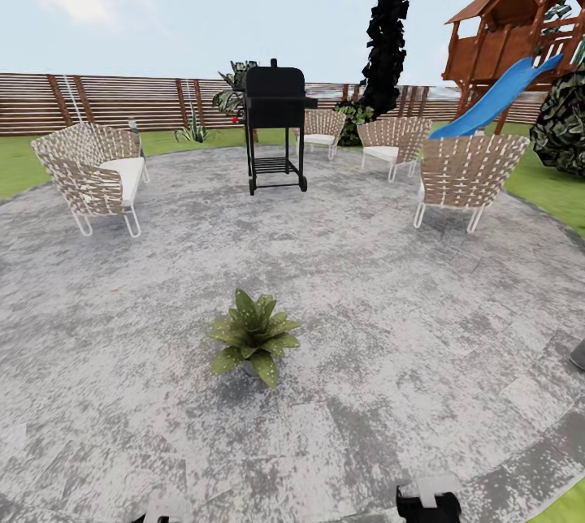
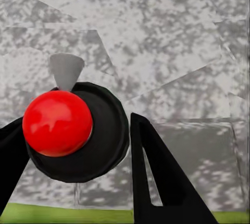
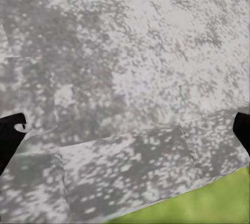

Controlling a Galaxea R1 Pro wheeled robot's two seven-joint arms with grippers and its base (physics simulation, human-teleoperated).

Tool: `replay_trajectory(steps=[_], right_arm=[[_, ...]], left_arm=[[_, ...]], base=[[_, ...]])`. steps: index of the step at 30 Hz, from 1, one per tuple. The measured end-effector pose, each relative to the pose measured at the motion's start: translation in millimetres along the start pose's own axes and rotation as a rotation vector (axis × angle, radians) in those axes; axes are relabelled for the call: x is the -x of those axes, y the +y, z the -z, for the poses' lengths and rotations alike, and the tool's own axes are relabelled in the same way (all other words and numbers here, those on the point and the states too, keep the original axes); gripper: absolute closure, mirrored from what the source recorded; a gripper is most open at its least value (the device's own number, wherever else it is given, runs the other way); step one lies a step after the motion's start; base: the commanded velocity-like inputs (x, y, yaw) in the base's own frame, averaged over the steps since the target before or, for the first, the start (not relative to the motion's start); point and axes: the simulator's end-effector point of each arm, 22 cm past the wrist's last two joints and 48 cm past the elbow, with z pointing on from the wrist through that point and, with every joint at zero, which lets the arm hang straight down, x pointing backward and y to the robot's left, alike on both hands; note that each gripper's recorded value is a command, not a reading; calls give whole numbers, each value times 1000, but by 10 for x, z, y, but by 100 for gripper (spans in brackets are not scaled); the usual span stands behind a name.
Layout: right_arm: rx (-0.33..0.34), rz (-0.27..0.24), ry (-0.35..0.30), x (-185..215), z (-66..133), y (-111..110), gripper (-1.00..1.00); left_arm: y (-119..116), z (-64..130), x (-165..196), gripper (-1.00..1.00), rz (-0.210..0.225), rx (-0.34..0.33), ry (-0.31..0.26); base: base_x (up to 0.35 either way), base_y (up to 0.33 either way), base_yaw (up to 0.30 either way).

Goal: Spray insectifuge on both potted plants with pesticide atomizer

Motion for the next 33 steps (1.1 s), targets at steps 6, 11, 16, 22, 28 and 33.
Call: replay_trajectory(steps=[6, 11, 16, 22, 28, 33], right_arm=[[0, -11, 10, -41, 10, 5, -100], [1, -12, 10, -40, 11, 11, -100], [10, -16, 11, -34, 22, 85, -100], [-11, -46, 21, -67, 18, 4, -100], [-46, -116, 41, -119, 19, -81, -100], [-45, -118, 47, -147, 28, -73, -100]], left_arm=[[-56, 16, -78, 100, 8, -5, 16], [-56, 21, -111, 100, 15, -3, 23], [30, 23, -124, 100, 33, 13, 25], [35, 92, -200, 100, 32, 13, -15], [33, 97, -186, 100, 33, 13, -26], [23, 99, -189, 100, 32, 11, -27]], base=[[0, 0, 0], [0, 0, 0], [0, 0, 0], [0, 0, -169], [0, 0, -264], [-31, 0, -268]])
